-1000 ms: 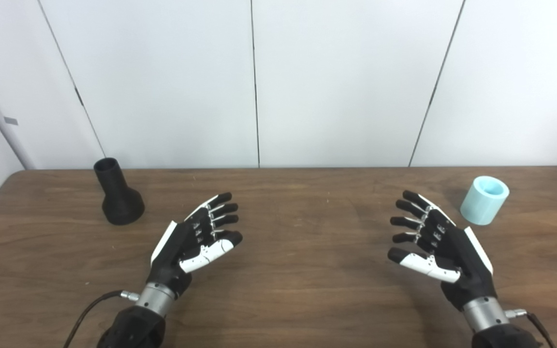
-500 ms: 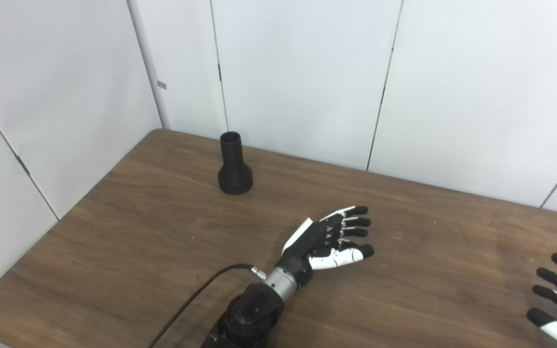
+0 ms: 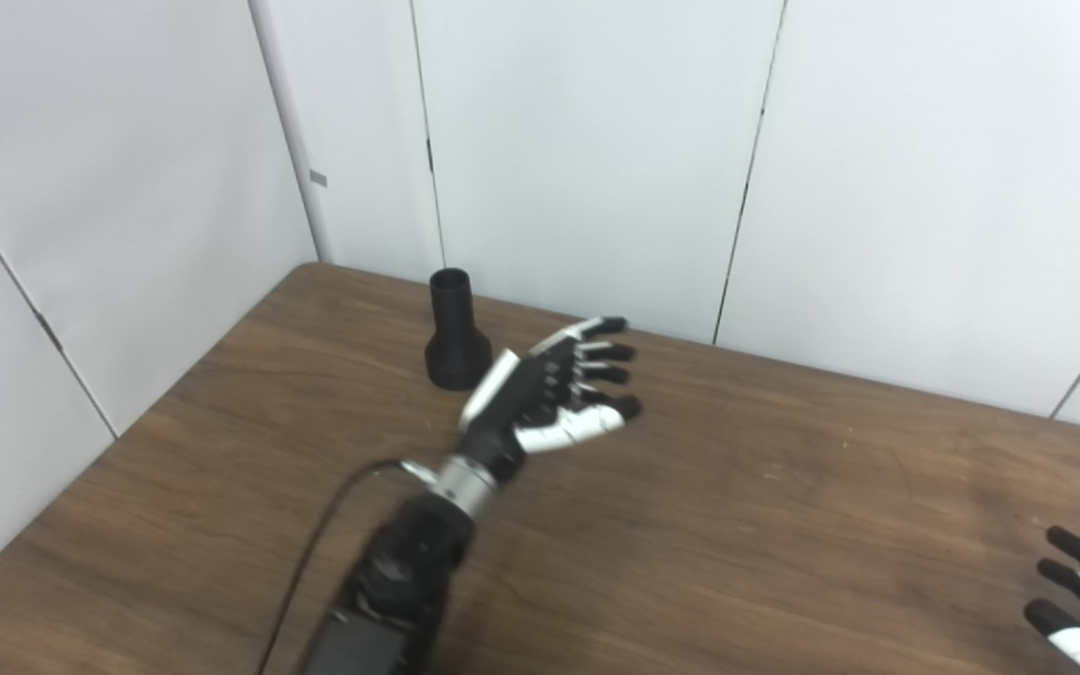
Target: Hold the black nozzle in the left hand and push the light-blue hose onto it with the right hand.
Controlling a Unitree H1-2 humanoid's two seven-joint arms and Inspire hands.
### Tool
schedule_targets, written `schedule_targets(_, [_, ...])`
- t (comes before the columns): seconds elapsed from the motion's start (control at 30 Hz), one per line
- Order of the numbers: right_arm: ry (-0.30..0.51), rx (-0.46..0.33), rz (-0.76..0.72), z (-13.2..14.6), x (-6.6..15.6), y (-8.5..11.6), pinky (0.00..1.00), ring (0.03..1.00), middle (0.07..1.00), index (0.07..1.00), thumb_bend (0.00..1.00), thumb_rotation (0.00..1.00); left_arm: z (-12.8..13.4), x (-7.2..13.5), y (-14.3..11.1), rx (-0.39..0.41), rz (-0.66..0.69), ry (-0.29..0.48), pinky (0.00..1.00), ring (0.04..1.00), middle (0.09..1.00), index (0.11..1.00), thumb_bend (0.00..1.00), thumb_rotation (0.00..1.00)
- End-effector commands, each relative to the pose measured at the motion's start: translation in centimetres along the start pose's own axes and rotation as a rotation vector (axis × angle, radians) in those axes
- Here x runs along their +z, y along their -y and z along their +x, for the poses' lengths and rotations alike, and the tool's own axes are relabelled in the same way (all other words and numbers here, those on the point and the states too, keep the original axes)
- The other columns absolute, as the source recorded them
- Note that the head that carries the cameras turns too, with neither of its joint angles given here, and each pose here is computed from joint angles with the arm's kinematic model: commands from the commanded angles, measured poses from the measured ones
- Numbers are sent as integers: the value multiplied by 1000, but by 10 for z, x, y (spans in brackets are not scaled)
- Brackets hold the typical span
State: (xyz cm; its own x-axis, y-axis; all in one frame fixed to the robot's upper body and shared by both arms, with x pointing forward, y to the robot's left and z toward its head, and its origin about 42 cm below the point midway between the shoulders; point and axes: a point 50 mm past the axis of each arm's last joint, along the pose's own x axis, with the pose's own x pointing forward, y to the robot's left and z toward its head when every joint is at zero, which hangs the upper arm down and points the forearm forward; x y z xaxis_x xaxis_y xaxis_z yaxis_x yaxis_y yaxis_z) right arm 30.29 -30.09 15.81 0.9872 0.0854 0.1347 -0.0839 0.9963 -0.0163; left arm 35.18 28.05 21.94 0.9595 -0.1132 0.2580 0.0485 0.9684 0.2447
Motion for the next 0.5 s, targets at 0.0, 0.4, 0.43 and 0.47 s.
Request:
schedule_targets(0.0, [107,13,-7,11,20,4,769,862,947,964,536,139,20,40,-22,16,89,122,560,698,730,745,660,266])
schedule_targets(0.4, [97,13,-29,16,15,6,809,873,951,970,515,105,37,100,-88,127,258,192,584,709,718,733,652,222])
schedule_targets(0.43, [98,12,-29,15,15,7,809,873,951,970,514,105,38,108,-100,164,314,208,587,709,718,734,652,221])
schedule_targets(0.47, [98,12,-29,15,15,7,809,876,954,972,510,102,40,113,-108,190,355,220,603,731,735,732,642,197])
